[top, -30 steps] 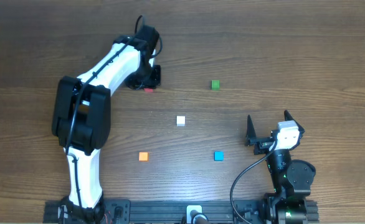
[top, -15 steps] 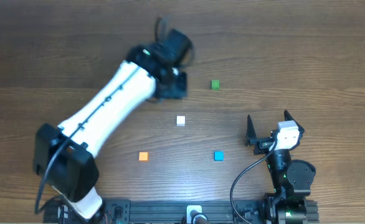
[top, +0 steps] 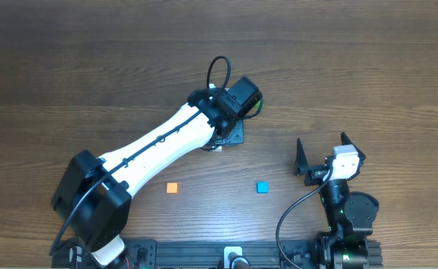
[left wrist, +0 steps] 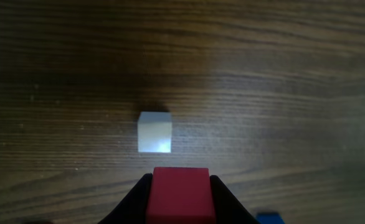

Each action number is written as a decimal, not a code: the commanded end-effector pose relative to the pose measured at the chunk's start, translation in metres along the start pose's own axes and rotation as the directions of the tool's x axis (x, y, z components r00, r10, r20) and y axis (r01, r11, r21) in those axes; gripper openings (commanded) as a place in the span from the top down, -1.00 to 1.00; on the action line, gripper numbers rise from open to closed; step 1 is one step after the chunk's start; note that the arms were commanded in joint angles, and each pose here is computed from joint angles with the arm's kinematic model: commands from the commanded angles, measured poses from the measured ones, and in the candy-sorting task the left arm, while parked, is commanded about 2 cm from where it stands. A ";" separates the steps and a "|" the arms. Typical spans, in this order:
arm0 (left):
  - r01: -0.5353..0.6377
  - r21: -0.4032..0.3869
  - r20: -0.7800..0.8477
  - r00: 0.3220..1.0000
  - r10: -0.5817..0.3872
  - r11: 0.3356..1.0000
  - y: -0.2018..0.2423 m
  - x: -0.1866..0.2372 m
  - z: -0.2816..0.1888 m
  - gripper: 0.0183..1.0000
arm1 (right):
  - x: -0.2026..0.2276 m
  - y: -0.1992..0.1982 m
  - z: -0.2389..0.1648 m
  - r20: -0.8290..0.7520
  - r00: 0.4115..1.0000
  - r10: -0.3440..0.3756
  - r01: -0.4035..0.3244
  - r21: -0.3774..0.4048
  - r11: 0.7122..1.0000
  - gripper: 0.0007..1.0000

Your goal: Stack Cubes

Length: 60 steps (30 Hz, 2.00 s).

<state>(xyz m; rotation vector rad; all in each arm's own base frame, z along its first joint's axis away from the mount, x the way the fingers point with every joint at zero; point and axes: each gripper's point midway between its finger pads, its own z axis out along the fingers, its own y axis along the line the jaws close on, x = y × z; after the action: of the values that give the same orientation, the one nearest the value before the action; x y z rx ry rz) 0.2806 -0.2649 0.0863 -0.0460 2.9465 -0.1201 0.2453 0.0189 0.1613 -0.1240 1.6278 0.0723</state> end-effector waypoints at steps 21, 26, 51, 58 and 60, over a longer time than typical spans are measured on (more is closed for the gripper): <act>0.056 -0.122 -0.050 0.997 -0.062 0.991 0.014 0.007 0.049 0.95 | 0.002 0.002 0.000 -0.002 1.000 -0.004 0.004 -0.008 1.000 -0.99; 0.055 -0.129 -0.066 0.996 -0.064 0.990 0.018 0.012 0.052 0.95 | 0.002 0.002 0.000 -0.002 1.000 -0.004 0.004 -0.008 1.000 -0.98; 0.072 -0.097 -0.096 0.992 -0.081 0.993 0.020 0.011 0.058 0.95 | 0.002 0.002 0.000 -0.002 1.000 -0.004 0.004 -0.008 1.000 -0.98; 0.073 -0.095 -0.105 0.991 -0.083 0.993 0.022 0.015 0.065 0.95 | 0.002 0.002 0.000 -0.002 1.000 -0.004 0.004 -0.008 1.000 -0.98; 0.072 -0.098 -0.108 0.991 -0.083 0.993 0.023 0.017 0.066 0.96 | 0.002 0.002 0.000 -0.002 1.000 -0.004 0.004 -0.008 1.000 -0.98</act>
<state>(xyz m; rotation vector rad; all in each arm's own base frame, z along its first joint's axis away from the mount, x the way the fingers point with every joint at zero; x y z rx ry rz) 0.2831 -0.2531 0.0289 -0.1634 3.0297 -0.0251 0.2453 0.0189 0.1613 -0.1234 1.6279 0.0729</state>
